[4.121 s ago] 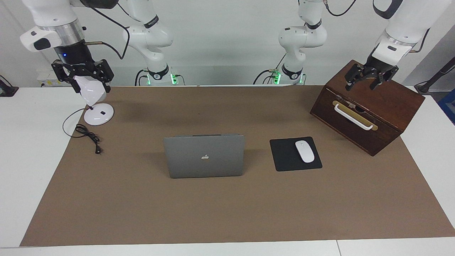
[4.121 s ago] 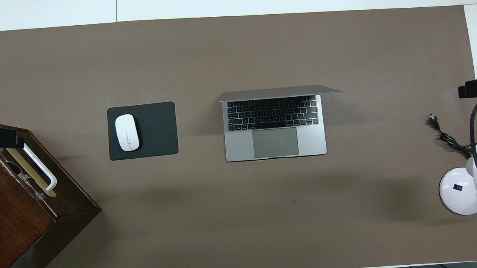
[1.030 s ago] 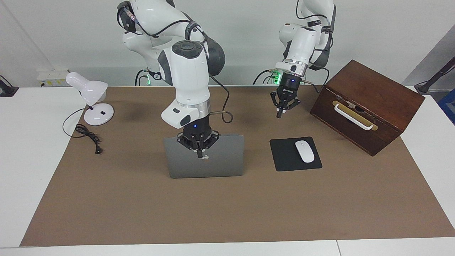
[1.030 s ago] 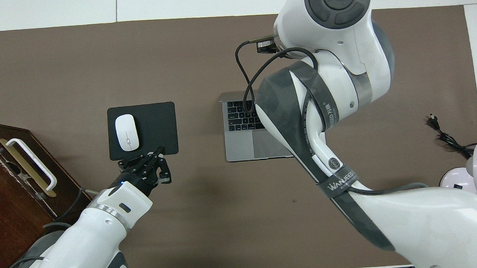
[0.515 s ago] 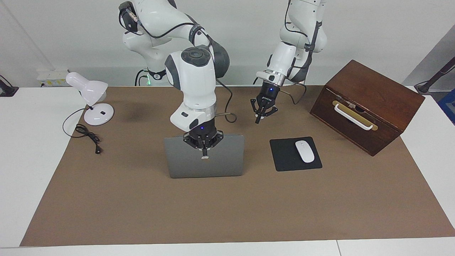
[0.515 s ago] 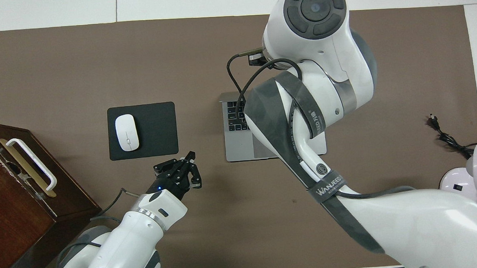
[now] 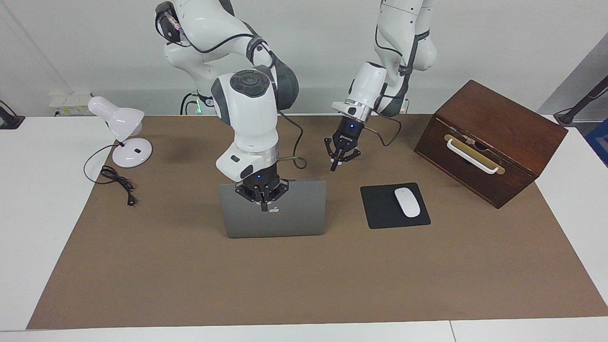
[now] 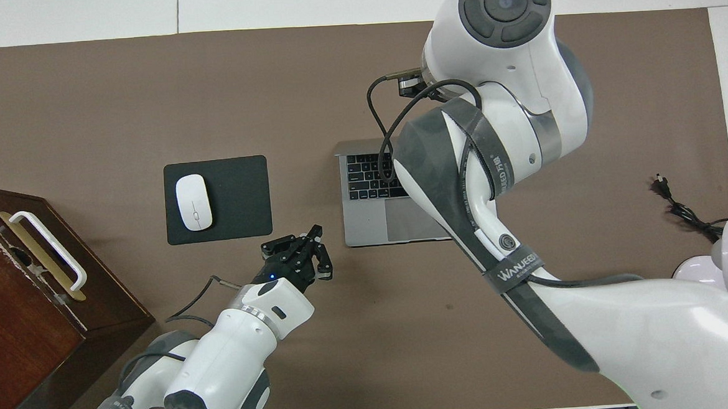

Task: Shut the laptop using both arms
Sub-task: 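Move the left gripper to the laptop's near edge while the right gripper hovers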

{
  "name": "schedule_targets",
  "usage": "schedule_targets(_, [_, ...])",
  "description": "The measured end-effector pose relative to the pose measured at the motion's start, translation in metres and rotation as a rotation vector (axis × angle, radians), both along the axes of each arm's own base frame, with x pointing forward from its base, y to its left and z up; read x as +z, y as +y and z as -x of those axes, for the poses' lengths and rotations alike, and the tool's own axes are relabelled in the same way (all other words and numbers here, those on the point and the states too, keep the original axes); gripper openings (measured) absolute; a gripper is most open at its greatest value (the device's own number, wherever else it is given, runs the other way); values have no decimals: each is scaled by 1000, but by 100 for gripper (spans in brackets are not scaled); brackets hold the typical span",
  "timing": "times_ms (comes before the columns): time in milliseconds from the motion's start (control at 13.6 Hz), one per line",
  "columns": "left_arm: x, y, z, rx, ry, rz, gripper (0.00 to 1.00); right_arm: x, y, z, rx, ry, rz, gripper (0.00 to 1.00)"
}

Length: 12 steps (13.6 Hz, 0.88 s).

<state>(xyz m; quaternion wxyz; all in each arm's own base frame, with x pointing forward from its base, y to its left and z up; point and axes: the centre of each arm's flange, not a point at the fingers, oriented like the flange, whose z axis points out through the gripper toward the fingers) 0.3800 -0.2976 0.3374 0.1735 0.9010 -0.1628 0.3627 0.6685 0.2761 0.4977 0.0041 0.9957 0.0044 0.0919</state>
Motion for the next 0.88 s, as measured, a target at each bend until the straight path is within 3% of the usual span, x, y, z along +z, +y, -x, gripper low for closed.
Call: schedule_targets(883, [-47,-48,-31,-31,28,-38,1,-12,-11,5,-15,34,-2,1])
